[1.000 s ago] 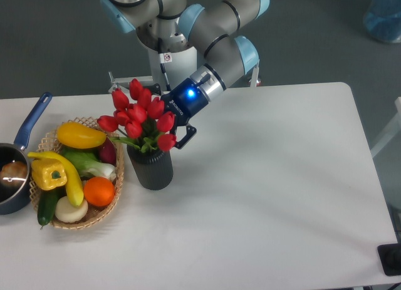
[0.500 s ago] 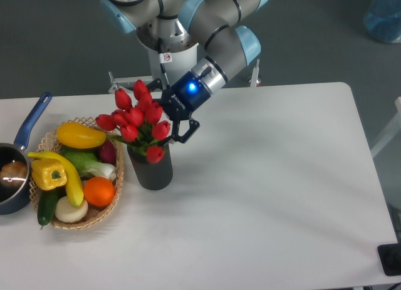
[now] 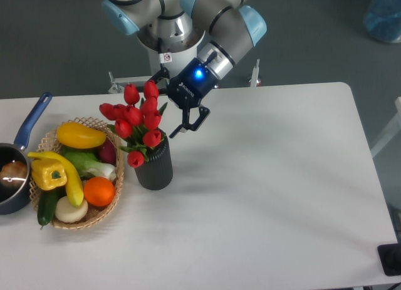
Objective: Insert the flowers into the vase
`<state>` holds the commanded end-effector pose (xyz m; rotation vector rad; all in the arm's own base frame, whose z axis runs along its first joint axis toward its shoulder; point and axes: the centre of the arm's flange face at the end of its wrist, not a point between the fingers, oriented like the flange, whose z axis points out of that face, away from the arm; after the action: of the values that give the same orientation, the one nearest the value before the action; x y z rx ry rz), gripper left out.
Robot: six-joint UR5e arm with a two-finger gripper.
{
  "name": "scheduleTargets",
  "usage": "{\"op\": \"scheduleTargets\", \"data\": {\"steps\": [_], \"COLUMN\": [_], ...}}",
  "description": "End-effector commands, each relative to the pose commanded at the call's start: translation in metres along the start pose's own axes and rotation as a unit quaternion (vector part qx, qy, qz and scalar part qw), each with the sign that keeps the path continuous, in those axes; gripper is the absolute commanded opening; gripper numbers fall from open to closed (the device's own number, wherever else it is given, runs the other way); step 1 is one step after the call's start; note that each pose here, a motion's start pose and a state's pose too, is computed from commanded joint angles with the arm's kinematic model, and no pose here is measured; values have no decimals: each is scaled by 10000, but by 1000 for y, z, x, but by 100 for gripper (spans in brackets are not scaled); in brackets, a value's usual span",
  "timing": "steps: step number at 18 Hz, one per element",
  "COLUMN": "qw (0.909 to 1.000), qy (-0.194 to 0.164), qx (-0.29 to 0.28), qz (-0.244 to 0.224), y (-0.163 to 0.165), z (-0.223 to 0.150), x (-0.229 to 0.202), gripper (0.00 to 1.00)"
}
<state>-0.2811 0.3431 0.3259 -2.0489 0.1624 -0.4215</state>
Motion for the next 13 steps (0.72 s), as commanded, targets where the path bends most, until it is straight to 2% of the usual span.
{"op": "scheduleTargets", "data": {"steps": [7, 11, 13], "qw": [9973, 9883, 9782], "qy": [-263, -579, -870], "qx": [-663, -1350, -1788], "qz": [191, 411, 594], "y": [-11, -29, -44], "z": [-18, -40, -60], "x": [2, -10, -17], "gripper": [100, 100, 100]}}
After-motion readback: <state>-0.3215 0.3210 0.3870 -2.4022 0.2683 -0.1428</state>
